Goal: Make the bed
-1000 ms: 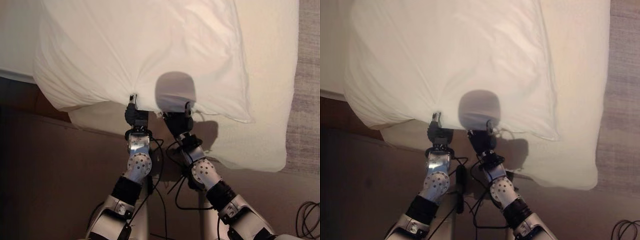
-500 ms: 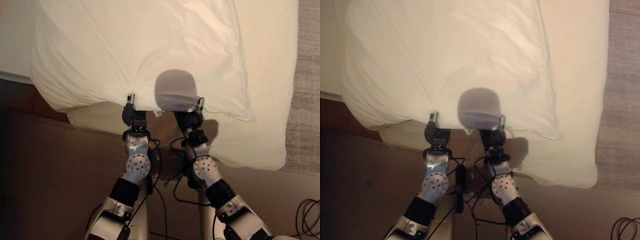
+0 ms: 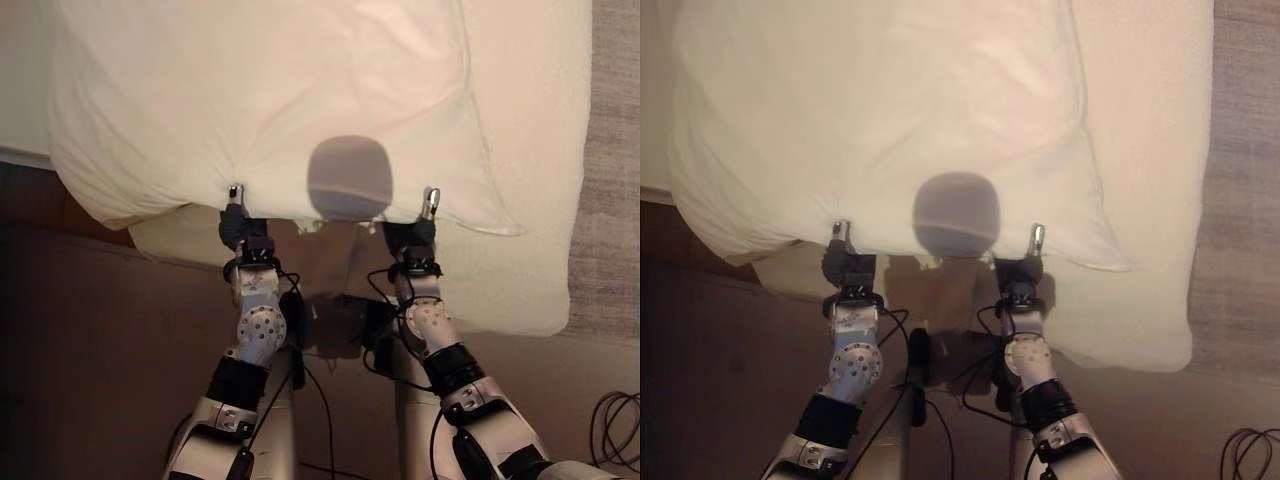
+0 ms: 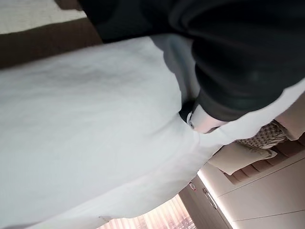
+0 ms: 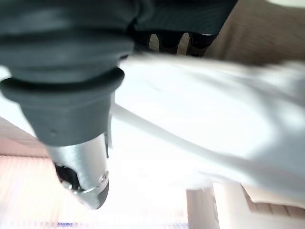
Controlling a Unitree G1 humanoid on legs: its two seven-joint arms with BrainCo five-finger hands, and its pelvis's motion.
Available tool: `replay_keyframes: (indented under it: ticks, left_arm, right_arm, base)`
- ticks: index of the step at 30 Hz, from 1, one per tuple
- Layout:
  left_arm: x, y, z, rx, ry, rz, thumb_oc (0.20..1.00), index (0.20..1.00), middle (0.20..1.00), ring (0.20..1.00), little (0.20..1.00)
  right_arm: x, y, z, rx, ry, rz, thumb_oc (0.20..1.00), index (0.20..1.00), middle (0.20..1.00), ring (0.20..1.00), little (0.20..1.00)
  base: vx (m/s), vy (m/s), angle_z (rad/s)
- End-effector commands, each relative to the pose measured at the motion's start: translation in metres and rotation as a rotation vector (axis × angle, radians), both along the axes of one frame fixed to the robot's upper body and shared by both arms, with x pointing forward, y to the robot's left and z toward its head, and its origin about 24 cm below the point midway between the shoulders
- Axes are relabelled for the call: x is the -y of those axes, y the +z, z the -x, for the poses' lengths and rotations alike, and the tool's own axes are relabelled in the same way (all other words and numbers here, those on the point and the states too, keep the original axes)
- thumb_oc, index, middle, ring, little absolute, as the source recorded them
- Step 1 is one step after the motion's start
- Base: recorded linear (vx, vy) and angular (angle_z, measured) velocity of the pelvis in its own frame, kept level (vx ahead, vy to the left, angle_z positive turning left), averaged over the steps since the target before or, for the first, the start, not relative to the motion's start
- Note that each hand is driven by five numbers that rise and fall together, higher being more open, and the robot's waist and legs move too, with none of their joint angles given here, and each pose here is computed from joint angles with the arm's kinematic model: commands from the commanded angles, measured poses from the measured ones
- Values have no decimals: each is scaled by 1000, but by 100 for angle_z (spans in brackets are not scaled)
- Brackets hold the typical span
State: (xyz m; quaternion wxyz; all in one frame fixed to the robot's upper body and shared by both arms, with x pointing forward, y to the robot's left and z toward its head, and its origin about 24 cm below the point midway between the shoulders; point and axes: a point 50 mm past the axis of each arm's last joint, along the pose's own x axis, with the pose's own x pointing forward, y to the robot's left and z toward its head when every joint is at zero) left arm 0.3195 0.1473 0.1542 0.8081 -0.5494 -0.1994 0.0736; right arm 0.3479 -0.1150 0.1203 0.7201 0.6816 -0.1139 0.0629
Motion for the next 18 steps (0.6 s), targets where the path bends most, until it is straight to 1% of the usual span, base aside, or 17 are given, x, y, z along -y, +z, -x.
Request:
replay_keyframes:
  ticks: [1,13,14,15,18]
  left_arm:
    - [-47,30,28,198,221,-33,200,200,200,200,200]
    - [-56,28,30,169,282,-37,200,200,200,200,200]
    - [-56,28,30,169,282,-37,200,200,200,200,200]
    - [-56,28,30,168,282,-38,200,200,200,200,200]
    - [-56,28,30,167,282,-38,200,200,200,200,200]
  right_arm:
    - [47,6,4,36,-199,-31,1000,1000,1000,1000,1000]
    - [58,8,8,39,-254,-33,1000,1000,1000,1000,1000]
    - [58,9,8,39,-254,-32,633,633,633,633,633]
    - [58,8,8,39,-251,-31,200,200,200,200,200]
    - [59,8,9,45,-255,-31,200,200,200,200,200]
  base:
    - [0,0,0]
    - [1,-1,0]
    - [9,-2,-4]
    - [2,2,-3]
    - [0,0,0]
